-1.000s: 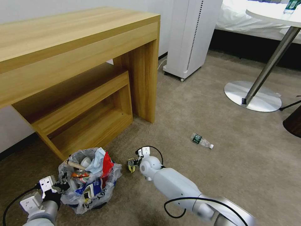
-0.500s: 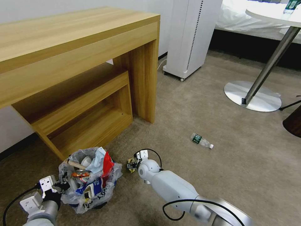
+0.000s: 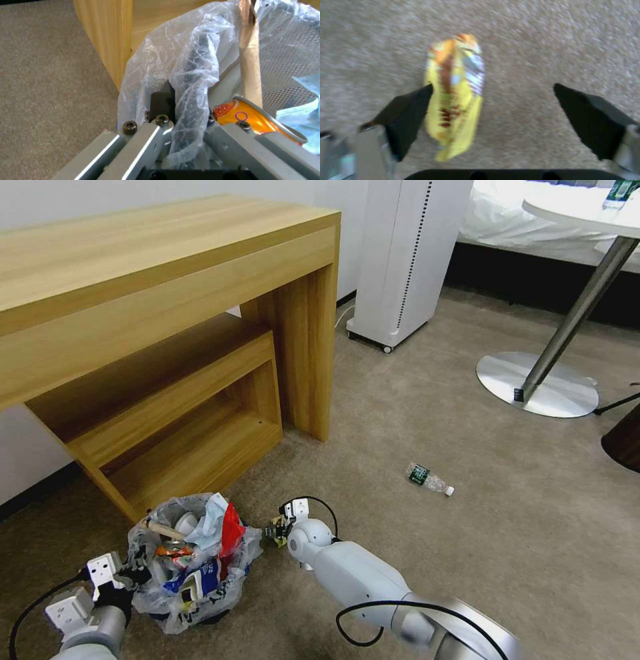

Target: Pick up the trash bin and place the garbage on the floor into it.

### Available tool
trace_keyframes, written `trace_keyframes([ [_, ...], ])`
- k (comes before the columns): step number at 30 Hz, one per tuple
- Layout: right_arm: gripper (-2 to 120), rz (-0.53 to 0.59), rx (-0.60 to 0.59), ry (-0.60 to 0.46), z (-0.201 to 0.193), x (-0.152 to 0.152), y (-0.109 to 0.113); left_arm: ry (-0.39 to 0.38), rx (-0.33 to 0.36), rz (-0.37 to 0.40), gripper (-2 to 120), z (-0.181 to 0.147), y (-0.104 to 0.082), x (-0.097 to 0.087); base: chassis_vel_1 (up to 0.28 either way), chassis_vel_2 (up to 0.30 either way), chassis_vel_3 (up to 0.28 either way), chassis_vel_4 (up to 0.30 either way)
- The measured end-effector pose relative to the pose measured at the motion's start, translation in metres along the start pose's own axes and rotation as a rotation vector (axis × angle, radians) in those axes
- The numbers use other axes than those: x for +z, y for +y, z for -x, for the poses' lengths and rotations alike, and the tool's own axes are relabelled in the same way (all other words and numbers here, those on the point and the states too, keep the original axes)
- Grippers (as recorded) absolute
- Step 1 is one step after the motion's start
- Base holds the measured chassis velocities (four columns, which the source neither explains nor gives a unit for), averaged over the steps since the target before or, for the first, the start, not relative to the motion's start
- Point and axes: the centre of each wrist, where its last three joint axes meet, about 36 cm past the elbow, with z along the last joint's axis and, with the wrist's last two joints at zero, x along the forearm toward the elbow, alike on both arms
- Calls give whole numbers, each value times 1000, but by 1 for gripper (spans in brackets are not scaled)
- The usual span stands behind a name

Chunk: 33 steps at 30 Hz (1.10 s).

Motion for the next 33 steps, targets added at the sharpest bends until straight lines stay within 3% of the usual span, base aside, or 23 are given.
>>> trace_keyframes([
  [7, 67, -19, 8, -11, 9, 8, -13, -1, 3, 1, 1, -3, -1, -1, 0, 0, 0, 0],
  [8, 57, -31, 4, -22, 10, 9, -14, 0, 6, -1, 1, -3, -2, 0, 0, 0, 0, 0],
  [9, 57, -31, 4, -22, 10, 9, -14, 0, 6, -1, 1, -3, -2, 0, 0, 0, 0, 0],
  [10, 45, -36, -15, -33, 6, 9, -8, -3, 10, -2, 1, -3, -3, 0, 0, 0, 0, 0],
  [21, 27, -81, -34, -43, 4, 17, 3, -13, 23, -8, 1, -4, -5, 1, 0, 0, 0, 0],
  [27, 4, -116, -49, -57, 3, 24, 9, -21, 30, -13, 1, -4, -6, 0, 0, 0, 0, 0],
  [33, 0, -121, -71, -72, -1, 25, 16, -22, 29, -18, 1, -1, -6, 2, 0, 0, 0, 0],
])
